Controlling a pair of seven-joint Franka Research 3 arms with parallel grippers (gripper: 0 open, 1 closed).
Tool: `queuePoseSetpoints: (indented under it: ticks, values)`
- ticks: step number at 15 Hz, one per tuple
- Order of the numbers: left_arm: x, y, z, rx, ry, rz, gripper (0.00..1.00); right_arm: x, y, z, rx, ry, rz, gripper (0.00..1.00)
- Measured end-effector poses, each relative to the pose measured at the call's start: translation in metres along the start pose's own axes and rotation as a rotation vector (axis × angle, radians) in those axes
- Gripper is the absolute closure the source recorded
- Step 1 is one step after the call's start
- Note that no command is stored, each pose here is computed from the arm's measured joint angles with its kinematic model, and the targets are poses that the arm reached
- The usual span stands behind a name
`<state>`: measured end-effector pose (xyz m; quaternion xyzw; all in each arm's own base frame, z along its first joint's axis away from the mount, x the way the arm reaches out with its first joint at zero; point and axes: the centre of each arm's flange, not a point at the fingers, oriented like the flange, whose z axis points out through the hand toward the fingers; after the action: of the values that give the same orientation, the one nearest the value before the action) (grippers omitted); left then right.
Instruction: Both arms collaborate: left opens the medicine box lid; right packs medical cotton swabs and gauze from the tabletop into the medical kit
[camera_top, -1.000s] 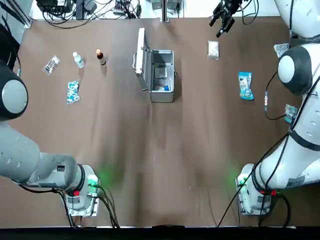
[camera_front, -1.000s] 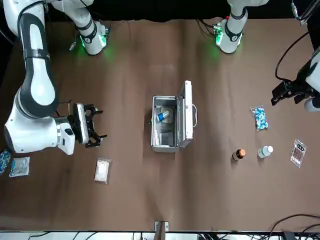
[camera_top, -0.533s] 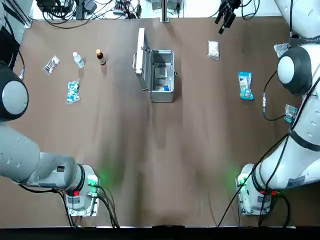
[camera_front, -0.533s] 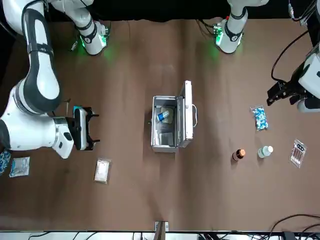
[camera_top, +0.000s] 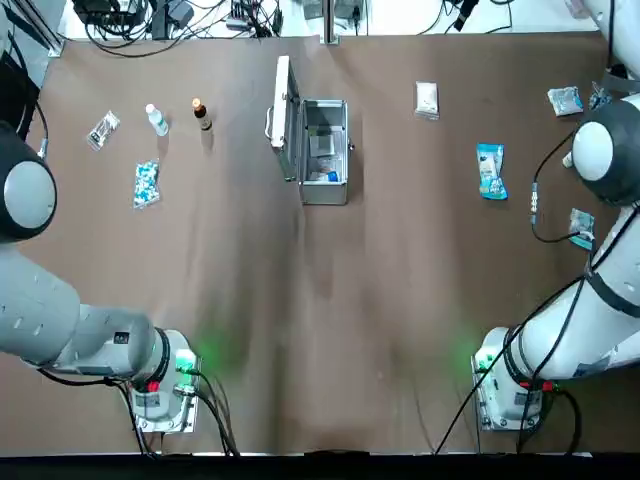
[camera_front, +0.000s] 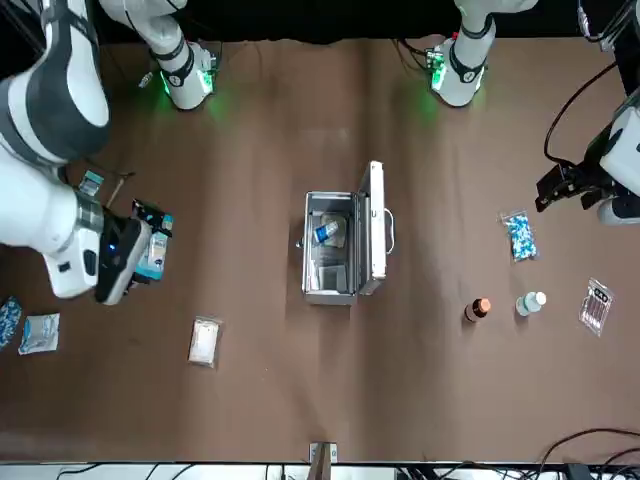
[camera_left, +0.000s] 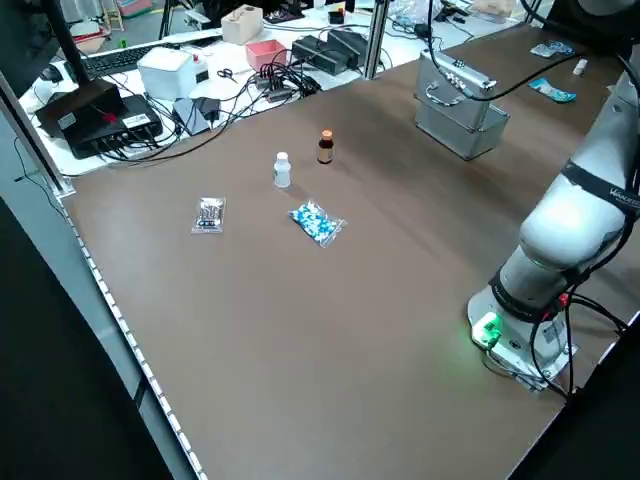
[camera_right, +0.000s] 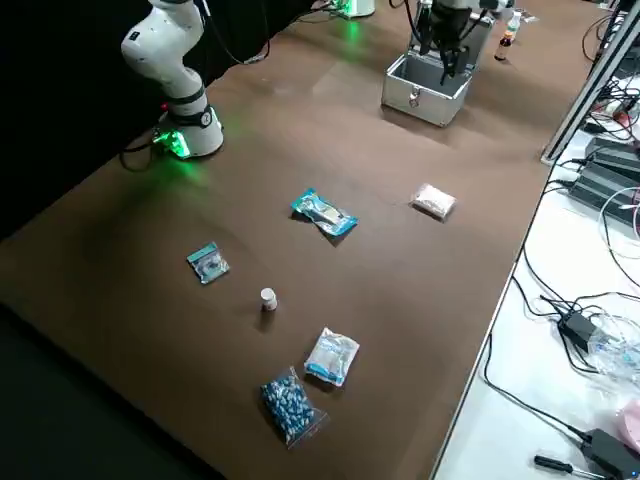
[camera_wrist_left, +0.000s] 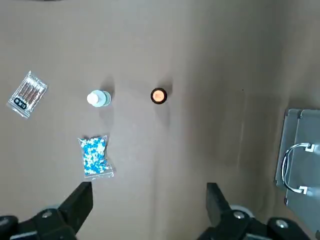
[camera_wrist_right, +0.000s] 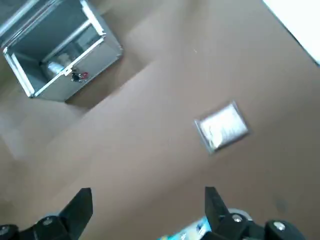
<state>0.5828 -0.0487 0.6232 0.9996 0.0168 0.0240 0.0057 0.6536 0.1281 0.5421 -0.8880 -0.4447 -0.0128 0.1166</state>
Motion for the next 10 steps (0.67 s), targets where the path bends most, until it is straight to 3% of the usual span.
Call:
queuePoseSetpoints:
  ticks: [4, 10]
  values:
    - [0.0, 0.0, 0.0, 0.0, 0.0, 0.0, 0.0, -0.026, -0.021, -0.044, -0.09, -0.082, 0.388, 0.01]
    - [0.0, -0.001, 0.0, 0.0, -0.001, -0.001, 0.0, -0.067, -0.004, -0.069, -0.135, -0.112, 0.659, 0.01]
